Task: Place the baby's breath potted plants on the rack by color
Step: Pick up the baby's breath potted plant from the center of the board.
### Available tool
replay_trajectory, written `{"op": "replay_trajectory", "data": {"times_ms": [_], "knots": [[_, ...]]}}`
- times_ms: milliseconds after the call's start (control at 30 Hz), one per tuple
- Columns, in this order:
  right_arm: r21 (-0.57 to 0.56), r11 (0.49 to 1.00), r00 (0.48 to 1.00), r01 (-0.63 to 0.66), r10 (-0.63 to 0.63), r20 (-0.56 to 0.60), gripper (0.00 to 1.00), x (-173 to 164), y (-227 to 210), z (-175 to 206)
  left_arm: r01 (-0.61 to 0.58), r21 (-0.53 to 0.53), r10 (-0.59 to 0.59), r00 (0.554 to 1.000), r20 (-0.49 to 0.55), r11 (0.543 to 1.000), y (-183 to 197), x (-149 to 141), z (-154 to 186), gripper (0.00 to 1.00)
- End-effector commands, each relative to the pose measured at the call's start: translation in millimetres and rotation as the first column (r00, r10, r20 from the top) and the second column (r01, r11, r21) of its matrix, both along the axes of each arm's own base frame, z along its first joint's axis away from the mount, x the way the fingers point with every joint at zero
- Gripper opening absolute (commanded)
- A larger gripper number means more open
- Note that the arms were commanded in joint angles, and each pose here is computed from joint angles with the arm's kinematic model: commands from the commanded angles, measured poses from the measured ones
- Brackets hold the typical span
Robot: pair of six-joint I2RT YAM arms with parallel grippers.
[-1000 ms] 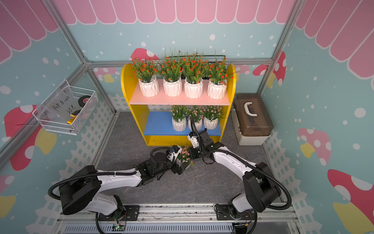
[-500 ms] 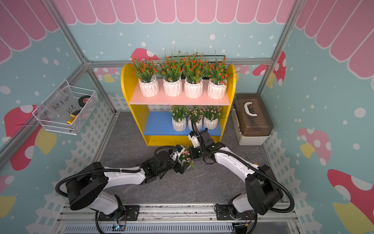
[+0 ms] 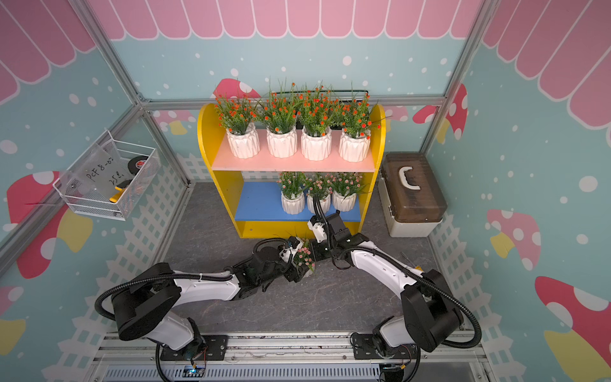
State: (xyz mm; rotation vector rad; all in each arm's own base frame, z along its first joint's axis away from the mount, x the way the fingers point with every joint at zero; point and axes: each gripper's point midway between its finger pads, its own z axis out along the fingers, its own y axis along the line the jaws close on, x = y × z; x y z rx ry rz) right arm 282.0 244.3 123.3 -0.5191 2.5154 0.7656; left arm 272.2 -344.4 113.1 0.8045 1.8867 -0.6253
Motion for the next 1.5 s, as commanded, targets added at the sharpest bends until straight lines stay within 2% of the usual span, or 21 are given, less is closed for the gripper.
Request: {"op": "replay_trajectory", "data": {"times_ms": [0, 133, 367, 600, 733, 900, 1200, 1467], "knots": [[0.062, 0.998, 0.999, -0.021, 0.019, 0.034, 0.00, -1.3, 9.2, 12.1, 0.005, -0.025, -0.004, 0.999, 0.039, 1.000, -6.1, 3.5, 10.9, 0.74], [0.065, 0.998, 0.999, -0.018, 0.016, 0.034, 0.04, -1.5, 9.2, 9.3, -0.009, -0.024, 0.009, 0.999, 0.039, 1.000, -4.0, 4.4, 10.3, 0.56], [0.058, 0.998, 0.998, 0.004, -0.007, 0.062, 0.13, 2.9, 4.5, 14.1, -0.027, -0.026, 0.028, 0.999, 0.046, 0.999, 0.3, 5.1, 11.3, 0.47], [0.044, 0.998, 0.993, 0.041, -0.046, 0.107, 0.21, 5.4, -11.1, 27.9, -0.036, -0.021, 0.037, 0.998, 0.050, 0.999, 4.3, 5.0, 12.7, 0.44], [0.013, 0.994, 0.985, 0.106, -0.107, 0.136, 0.24, 8.1, -39.2, 33.8, -0.043, -0.022, 0.044, 0.997, 0.060, 0.999, 10.4, 2.2, 19.5, 0.44], [0.005, 0.982, 0.972, 0.187, -0.185, 0.145, 0.28, 6.0, -76.1, 35.1, -0.118, 0.030, 0.116, 0.990, 0.074, 0.993, 29.0, 7.7, 30.8, 0.43], [0.003, 0.971, 0.964, 0.238, -0.237, 0.123, 0.33, -5.6, -101.6, 22.1, -0.234, 0.022, 0.231, 0.969, 0.082, 0.972, 66.1, 23.7, 69.9, 0.43], [0.004, 0.970, 0.963, 0.241, -0.240, 0.123, 0.34, -10.2, -104.8, 19.6, -0.361, -0.023, 0.361, 0.924, 0.123, 0.932, 111.2, 47.6, 118.4, 0.44]]}}
